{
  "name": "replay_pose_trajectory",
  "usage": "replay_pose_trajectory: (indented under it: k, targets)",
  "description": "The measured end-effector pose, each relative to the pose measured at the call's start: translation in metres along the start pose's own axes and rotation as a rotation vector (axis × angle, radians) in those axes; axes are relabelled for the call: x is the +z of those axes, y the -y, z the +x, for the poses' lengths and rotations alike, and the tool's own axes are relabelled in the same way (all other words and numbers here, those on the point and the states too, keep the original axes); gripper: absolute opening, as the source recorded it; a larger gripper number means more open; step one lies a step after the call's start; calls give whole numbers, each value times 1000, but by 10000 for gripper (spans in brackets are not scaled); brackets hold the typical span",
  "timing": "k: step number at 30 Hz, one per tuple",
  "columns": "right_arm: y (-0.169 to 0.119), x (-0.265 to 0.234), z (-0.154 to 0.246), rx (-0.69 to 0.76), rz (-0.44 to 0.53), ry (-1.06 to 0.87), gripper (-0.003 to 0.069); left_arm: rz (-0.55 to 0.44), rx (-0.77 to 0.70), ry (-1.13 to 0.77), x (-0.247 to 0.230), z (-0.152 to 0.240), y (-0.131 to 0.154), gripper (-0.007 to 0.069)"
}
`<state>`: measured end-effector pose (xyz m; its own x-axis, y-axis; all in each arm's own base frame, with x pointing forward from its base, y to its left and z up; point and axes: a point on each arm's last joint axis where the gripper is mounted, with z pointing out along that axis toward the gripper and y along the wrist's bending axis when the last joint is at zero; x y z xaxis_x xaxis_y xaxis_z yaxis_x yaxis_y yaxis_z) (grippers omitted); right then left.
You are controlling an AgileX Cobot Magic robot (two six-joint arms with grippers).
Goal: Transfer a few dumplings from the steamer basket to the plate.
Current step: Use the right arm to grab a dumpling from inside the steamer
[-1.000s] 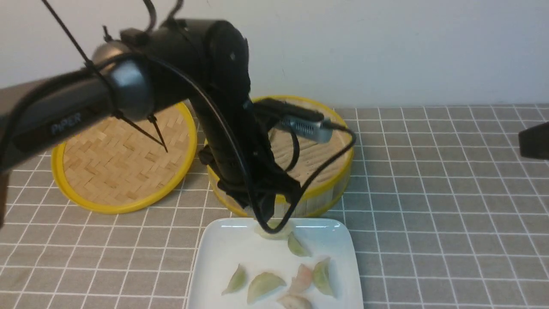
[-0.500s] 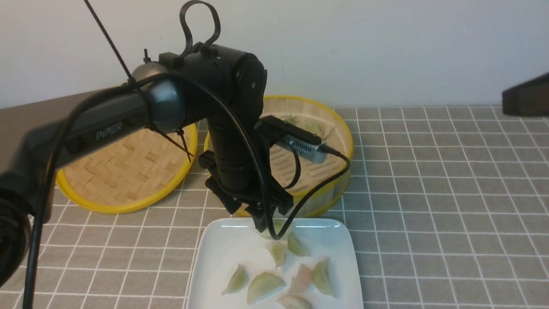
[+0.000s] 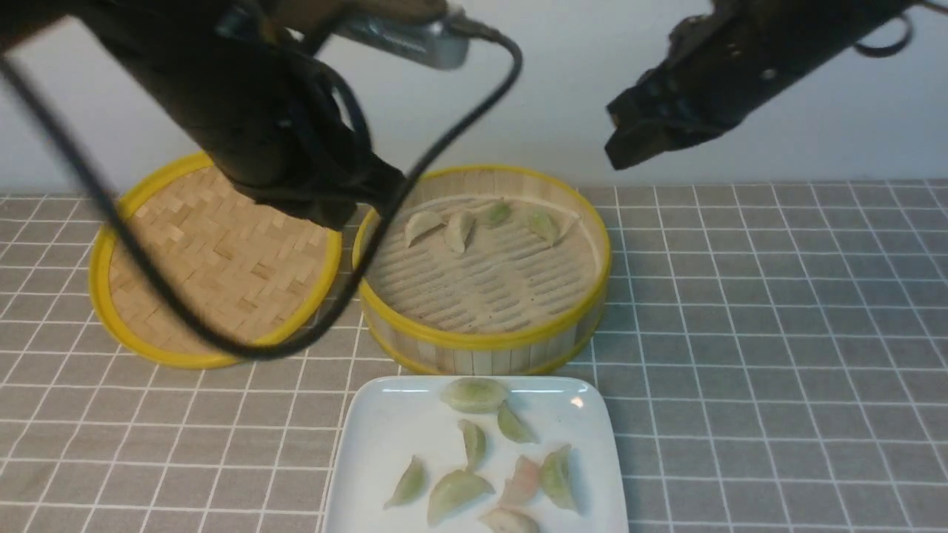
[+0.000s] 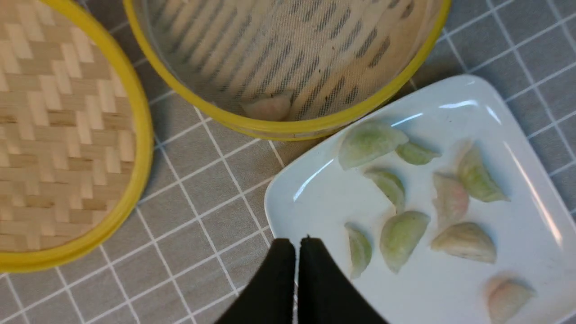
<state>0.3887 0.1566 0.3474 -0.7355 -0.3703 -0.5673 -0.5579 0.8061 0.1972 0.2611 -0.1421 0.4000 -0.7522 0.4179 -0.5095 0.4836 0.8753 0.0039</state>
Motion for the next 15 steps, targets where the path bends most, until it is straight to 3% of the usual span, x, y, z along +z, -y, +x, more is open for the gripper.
replay_pose_trajectory:
  k: [7,10,15]
  targets:
    - [34,101,-22,-8,4,-80,116,8,-42,136,-74,57,1,-5]
    - [51,151,-24,-26,16,-91,223,13,-80,176,-92,84,1,-5]
    - [66,185,-24,-54,55,-83,343,-3,-108,215,-110,113,0,-5]
